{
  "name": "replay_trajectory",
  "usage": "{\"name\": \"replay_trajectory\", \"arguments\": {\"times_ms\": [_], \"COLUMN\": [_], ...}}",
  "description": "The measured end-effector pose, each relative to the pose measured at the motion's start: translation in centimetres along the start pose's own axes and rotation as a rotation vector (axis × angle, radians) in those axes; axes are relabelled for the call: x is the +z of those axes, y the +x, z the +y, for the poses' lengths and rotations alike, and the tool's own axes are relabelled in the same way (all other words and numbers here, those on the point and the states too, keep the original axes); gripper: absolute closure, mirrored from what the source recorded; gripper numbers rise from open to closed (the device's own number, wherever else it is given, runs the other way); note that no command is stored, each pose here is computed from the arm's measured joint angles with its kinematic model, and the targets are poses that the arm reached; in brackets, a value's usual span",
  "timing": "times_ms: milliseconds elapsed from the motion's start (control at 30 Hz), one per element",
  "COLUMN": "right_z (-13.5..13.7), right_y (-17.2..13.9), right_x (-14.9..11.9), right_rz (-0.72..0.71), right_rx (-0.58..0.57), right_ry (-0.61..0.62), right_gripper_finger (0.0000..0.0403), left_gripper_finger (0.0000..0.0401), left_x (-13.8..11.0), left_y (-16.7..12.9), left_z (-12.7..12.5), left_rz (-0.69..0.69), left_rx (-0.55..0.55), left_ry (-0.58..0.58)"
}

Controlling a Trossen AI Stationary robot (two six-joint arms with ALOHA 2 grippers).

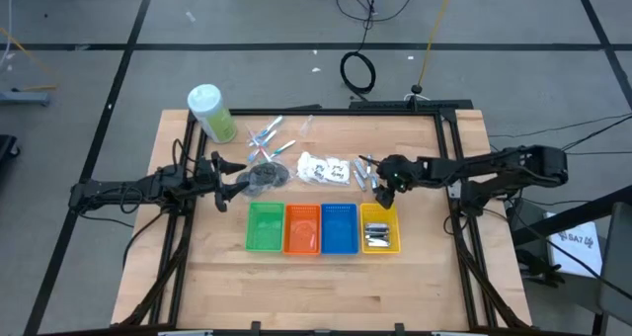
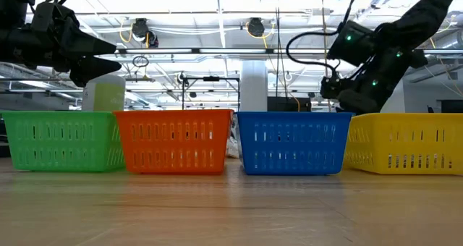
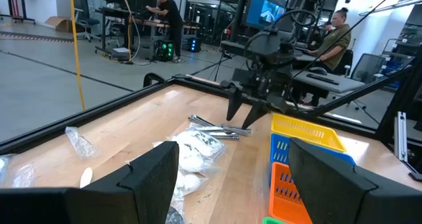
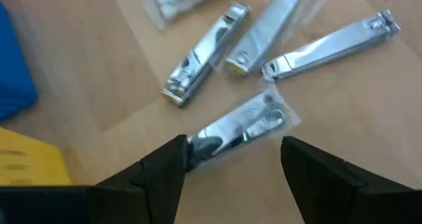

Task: Pick & Place Travel size toiletries
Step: Put the silver nail cutter into the yellow basket

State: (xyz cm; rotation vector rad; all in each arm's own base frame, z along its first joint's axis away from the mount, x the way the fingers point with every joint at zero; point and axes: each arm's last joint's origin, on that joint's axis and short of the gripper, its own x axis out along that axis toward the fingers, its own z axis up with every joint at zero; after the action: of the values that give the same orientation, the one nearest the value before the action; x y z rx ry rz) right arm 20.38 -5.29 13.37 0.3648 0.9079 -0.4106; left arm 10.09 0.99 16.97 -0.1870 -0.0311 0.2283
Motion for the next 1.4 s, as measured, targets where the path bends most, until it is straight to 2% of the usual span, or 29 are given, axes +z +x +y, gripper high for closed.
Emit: {"name": "replay_trajectory", "arguments": {"times_ms": [300, 633, 933, 1133, 1400], "right_z": [-1.3, -2.9, -4.0, -4.0, -4.1], "right_y": [0.5, -0.8, -2.7, -3.2, -2.8], "right_x": [-0.2, -0.7, -0.8, -0.7, -1.0], "right_rz": [0.052, 0.123, 0.071, 0.037, 0.067], "right_rx": [-0.053, -0.116, -0.311, -0.302, -0.315], "right_ry": [0.006, 0.05, 0.088, 0.158, 0.235], "right_gripper_finger": [0.0181, 0.0192, 0.0193, 0.0193, 0.0193], "left_gripper_finger": [0.0121, 0.0121, 0.0121, 0.0121, 0.0121], "left_x": [0.0, 0.0, 0.0, 0.0, 0.0], "left_y": [0.0, 0.0, 0.0, 0.0, 0.0], "left_z": [0.0, 0.0, 0.0, 0.0, 0.0], "left_rz": [0.0, 0.0, 0.0, 0.001, 0.0], "left_rx": [0.0, 0.0, 0.0, 0.0, 0.0], "left_ry": [0.0, 0.0, 0.0, 0.0, 0.0]}}
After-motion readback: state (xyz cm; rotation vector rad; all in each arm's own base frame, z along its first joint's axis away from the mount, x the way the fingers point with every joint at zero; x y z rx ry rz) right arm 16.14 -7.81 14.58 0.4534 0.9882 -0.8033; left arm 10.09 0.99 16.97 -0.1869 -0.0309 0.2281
